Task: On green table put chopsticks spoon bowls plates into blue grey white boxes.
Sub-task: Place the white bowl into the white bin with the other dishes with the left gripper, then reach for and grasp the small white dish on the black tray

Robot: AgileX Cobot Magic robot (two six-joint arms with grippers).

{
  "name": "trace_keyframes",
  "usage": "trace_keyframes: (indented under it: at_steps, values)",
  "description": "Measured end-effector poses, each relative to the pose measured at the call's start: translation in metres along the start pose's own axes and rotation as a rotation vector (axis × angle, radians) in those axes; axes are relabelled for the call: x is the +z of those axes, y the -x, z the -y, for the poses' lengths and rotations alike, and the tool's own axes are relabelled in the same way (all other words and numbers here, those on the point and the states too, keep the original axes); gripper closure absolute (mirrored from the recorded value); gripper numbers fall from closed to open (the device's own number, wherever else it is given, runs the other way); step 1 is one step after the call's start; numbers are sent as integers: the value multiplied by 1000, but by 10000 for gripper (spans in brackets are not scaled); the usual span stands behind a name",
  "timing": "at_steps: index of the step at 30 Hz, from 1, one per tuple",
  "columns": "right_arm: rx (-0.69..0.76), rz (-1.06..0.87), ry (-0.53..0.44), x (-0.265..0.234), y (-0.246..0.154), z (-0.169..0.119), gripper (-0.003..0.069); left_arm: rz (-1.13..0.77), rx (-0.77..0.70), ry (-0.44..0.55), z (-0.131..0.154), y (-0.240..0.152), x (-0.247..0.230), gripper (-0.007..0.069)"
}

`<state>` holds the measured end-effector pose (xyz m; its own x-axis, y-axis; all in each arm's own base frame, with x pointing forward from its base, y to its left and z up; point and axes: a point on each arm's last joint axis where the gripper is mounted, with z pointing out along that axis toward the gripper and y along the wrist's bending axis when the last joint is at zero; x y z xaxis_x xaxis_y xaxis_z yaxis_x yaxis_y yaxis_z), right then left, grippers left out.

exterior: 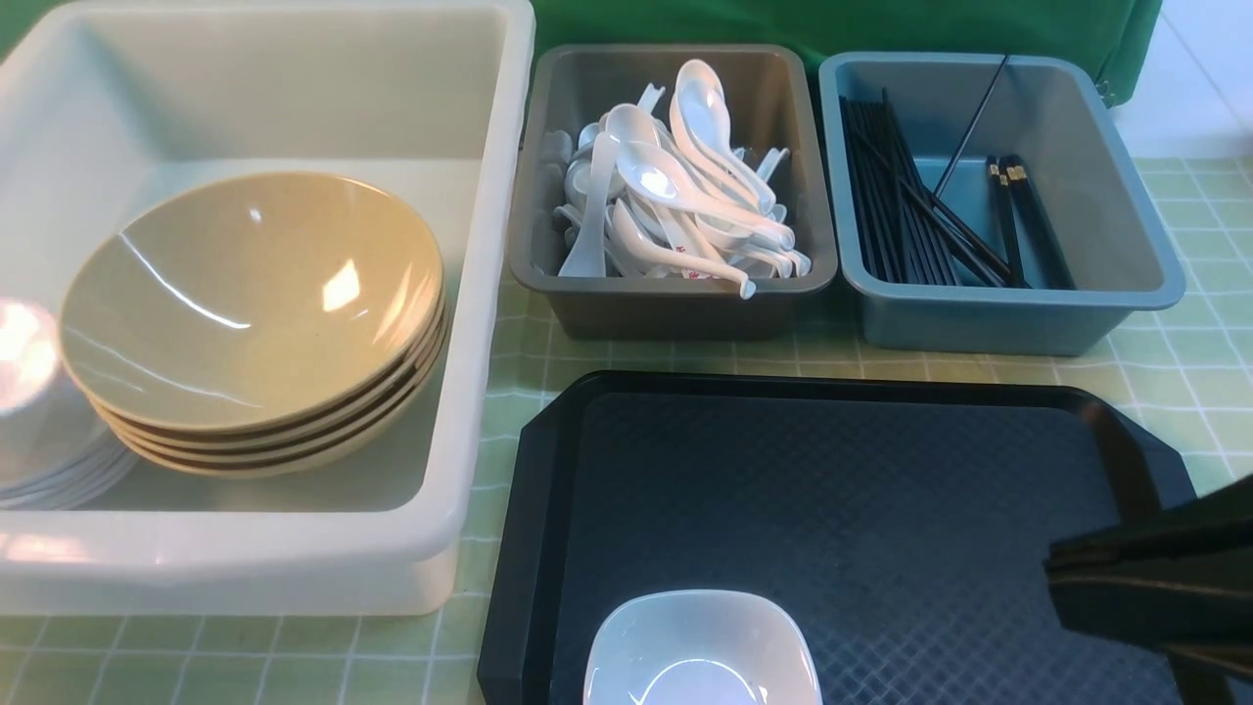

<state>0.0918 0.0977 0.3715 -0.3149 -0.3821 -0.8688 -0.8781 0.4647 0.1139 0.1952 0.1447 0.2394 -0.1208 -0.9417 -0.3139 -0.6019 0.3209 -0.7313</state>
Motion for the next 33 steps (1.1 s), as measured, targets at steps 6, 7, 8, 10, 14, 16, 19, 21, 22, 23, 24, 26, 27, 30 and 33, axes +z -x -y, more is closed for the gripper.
trace_keyframes:
  at_steps: [6,7,8,10,14,16,19,21,22,23,24,26,27,30,33]
  values:
    - [0,36,-36,0,3,3,634,-65,78,-39,13,4,-3,337]
    - [0,38,-38,0,3,3,634,-70,83,-43,14,4,-3,323]
    - [0,39,-39,0,4,4,634,-78,88,-49,16,4,-3,305]
    - [-1,39,-39,0,4,4,633,-86,97,-56,18,4,-4,281]
    - [-2,39,-39,0,4,4,632,-77,135,-74,27,11,-8,279]
    - [-2,39,-39,0,4,4,632,-78,175,-86,36,16,-12,277]
    - [-2,39,-39,0,4,4,632,-99,233,-94,55,27,-23,240]
    - [-2,39,-39,0,4,4,631,-110,282,-73,71,36,-35,218]
    - [-2,39,-39,0,4,4,631,-116,307,-68,77,39,-39,207]
    - [-2,39,-39,0,4,4,631,-116,311,-73,79,39,-40,207]
    - [-2,39,-39,0,4,4,630,-124,342,-78,87,40,-44,209]
    - [-3,40,-40,0,4,4,629,-151,445,-123,111,33,-52,209]
    - [-3,45,-45,0,4,4,627,-195,566,-192,138,15,-58,209]
    - [57,46,-58,6,6,11,622,-341,783,-302,177,-33,-69,209]
    - [162,1,-50,20,5,22,613,-527,994,-275,190,-81,-80,209]
